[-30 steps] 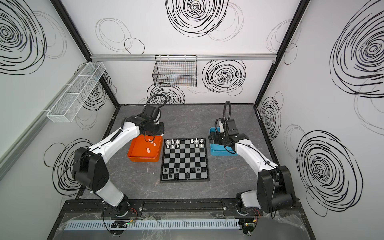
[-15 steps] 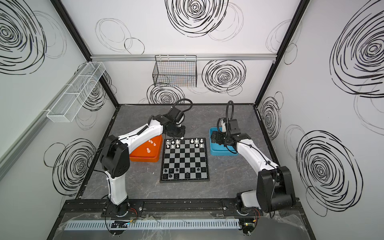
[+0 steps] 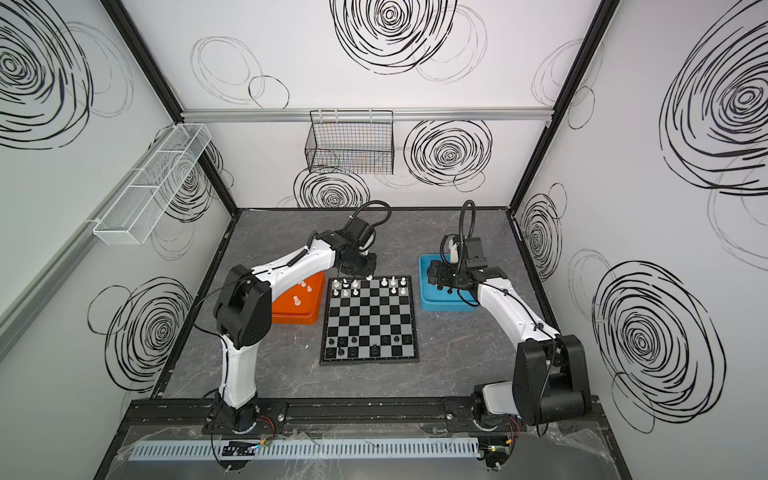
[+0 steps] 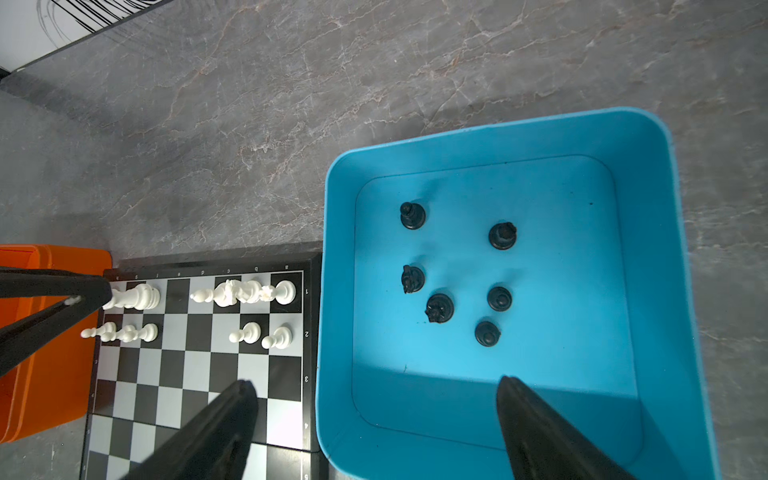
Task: Set up the chess pieces on the board
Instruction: 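Lower the white piece with the left gripper onto a square beside the white back row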
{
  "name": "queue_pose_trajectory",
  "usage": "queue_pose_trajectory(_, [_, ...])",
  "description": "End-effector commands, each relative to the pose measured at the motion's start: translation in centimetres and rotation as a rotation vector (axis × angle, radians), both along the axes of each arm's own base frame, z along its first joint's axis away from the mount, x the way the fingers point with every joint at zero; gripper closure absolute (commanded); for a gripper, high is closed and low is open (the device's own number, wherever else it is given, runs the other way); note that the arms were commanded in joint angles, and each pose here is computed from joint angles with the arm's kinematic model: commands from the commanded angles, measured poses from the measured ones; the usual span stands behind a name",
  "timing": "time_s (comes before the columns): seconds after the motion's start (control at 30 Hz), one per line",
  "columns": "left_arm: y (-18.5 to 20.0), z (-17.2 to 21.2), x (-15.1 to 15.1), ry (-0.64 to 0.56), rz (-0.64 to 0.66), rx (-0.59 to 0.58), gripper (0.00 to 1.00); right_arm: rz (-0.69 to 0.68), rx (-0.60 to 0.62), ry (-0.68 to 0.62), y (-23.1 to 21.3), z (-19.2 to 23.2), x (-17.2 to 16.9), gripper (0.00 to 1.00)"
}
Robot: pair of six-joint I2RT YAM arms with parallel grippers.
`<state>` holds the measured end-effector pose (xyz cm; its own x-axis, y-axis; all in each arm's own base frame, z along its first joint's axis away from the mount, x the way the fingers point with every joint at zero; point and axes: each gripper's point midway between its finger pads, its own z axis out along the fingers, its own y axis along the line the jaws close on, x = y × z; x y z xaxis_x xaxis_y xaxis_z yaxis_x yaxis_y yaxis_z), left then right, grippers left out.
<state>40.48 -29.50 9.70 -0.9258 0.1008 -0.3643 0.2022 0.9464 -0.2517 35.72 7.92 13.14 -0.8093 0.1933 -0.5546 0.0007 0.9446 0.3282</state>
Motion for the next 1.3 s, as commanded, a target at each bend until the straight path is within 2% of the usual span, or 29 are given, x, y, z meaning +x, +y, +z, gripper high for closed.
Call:
queue_pose_trajectory(0.0, [-1.2, 0.1, 0.7, -0.019, -0.005, -0.024, 0.91, 0.010, -0.004, -0.010, -0.2, 0.7, -0.2, 0.06])
queue_pose_trajectory(1.27, [-1.9, -3.4, -0.1, 0.008, -0.028, 0.013, 0.90, 0.009, 0.009, 0.003, -0.3, -0.2, -0.2, 0.06])
